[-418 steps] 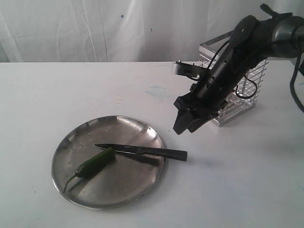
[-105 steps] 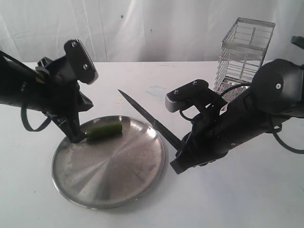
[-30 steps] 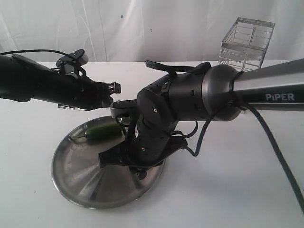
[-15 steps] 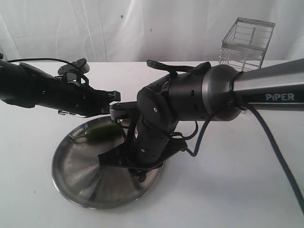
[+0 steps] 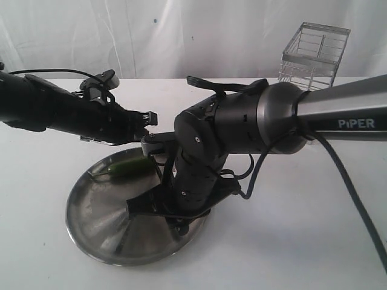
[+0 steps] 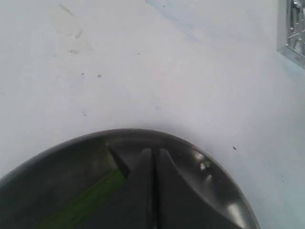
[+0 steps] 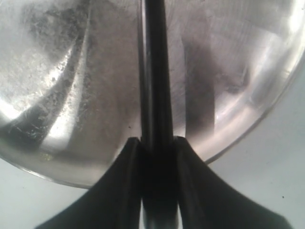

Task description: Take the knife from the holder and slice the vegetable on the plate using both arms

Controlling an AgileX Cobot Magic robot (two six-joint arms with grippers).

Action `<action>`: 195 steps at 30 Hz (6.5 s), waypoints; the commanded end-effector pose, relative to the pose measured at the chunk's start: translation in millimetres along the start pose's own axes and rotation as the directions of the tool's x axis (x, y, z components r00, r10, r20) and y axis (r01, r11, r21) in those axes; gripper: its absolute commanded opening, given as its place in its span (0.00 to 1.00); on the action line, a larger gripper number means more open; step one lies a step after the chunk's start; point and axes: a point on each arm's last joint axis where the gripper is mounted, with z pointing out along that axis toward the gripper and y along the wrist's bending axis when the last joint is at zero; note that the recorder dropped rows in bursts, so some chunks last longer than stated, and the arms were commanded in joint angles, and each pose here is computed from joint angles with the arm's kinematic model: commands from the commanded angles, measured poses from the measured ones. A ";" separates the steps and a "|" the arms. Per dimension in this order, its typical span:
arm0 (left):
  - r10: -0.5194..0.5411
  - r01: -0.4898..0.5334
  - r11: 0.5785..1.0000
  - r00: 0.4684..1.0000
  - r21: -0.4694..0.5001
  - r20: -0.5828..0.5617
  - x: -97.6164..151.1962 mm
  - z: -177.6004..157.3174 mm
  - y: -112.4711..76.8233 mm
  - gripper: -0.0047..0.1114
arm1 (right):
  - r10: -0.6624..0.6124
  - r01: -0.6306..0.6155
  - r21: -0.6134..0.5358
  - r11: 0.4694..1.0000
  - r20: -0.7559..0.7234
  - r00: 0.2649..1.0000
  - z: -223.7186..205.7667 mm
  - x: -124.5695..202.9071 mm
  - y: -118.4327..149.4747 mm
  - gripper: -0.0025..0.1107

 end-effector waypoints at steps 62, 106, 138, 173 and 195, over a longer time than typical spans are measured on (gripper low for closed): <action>0.225 -0.210 0.972 0.960 0.103 -0.167 19.2 24.1 3.8 0.04 | -0.005 0.006 -0.025 1.000 0.029 1.000 -5.5 -3.1 2.9 0.02; -0.205 0.208 0.978 0.971 0.009 -0.125 43.9 16.1 13.0 0.04 | -0.032 0.032 0.022 0.999 0.005 0.999 6.9 -2.5 -1.9 0.02; -0.154 0.166 0.978 0.983 0.125 -0.101 53.2 37.9 17.1 0.04 | -0.026 0.026 0.015 1.000 0.017 1.000 6.9 -3.6 -1.2 0.02; -0.046 0.036 0.996 0.991 0.080 0.126 10.4 -33.4 -12.7 0.04 | -0.054 0.057 0.060 0.997 -0.042 0.998 -3.3 2.5 -5.6 0.02; 0.713 -0.713 0.680 0.697 0.171 0.070 18.7 -115.0 -57.0 0.04 | -0.217 0.205 0.120 0.971 0.104 0.971 -77.1 2.4 -12.9 0.02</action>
